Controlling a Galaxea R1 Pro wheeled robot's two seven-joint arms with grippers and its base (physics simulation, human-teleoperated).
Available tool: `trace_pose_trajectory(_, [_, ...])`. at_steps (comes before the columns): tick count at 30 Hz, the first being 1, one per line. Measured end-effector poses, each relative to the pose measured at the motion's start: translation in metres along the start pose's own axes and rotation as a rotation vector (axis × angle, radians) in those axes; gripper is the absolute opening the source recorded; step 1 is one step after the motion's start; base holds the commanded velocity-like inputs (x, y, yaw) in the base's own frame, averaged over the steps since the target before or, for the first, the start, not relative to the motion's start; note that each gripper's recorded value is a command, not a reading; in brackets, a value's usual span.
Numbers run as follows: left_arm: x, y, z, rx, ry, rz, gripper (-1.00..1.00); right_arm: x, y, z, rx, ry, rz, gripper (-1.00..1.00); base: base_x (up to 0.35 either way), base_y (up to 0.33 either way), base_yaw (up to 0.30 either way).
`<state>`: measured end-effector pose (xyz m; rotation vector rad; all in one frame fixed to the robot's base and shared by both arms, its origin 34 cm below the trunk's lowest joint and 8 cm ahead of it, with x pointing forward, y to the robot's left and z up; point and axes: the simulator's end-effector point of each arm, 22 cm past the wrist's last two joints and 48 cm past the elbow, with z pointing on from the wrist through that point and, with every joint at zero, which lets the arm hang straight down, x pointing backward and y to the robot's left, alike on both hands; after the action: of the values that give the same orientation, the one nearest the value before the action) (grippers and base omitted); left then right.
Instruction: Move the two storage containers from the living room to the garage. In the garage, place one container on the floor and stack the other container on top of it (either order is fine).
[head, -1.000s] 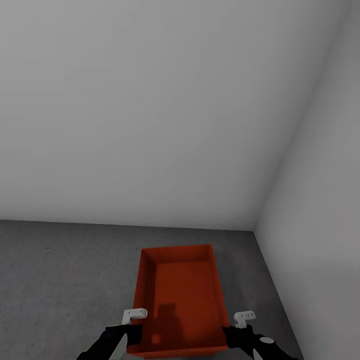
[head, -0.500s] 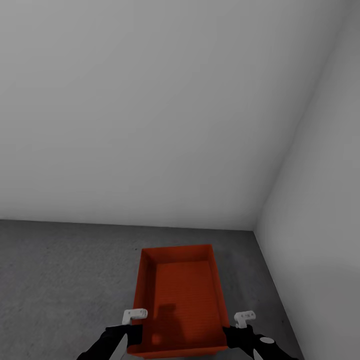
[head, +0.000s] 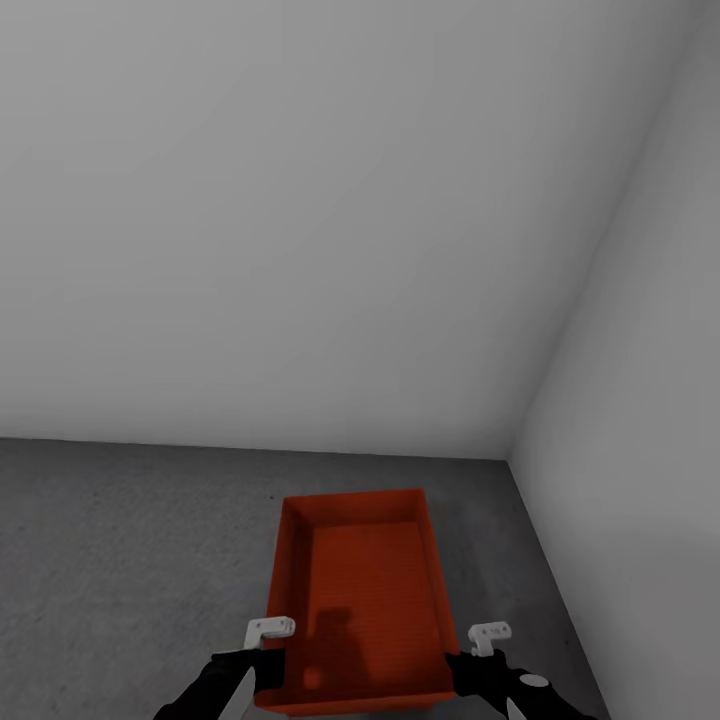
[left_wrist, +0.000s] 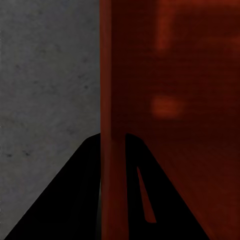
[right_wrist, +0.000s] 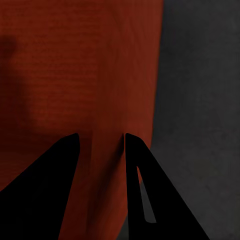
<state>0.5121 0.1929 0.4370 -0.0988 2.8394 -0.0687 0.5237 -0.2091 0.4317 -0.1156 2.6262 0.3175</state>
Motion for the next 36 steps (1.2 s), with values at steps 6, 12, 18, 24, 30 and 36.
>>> trace_pose_trajectory(6, [0.0000, 0.0000, 0.0000, 0.000, 0.000, 0.000, -1.00, 0.0000, 0.0000, 0.0000, 0.000, 0.000, 0.000, -1.00, 0.000, 0.000, 0.000])
trace_pose_trajectory(12, [0.0030, 0.0005, 0.0069, 0.000, 0.000, 0.000, -1.00, 0.0042, -0.0014, 0.0060, 0.000, 0.000, 0.000, -1.00, 0.000, 0.000, 0.000])
trace_pose_trajectory(18, [0.0027, 0.0005, 0.0068, 0.000, 0.000, 0.001, -1.00, 0.0044, -0.0014, 0.0060, 0.000, 0.000, 0.001, -1.00, 0.000, 0.000, 0.000])
trace_pose_trajectory(24, [0.0024, 0.0005, 0.0068, 0.000, -0.001, 0.001, -1.00, 0.0040, -0.0014, 0.0061, 0.000, -0.001, 0.000, -1.00, 0.000, 0.000, 0.000])
trace_pose_trajectory(30, [0.0024, 0.0005, 0.0067, -0.001, 0.000, 0.001, -1.00, 0.0044, -0.0013, 0.0061, 0.000, 0.000, 0.001, -1.00, 0.000, 0.000, 0.000])
trace_pose_trajectory(36, [0.0030, 0.0005, 0.0069, 0.000, 0.000, 0.001, -1.00, 0.0048, -0.0014, 0.0060, 0.000, 0.000, 0.001, -1.00, 0.000, 0.000, 0.000])
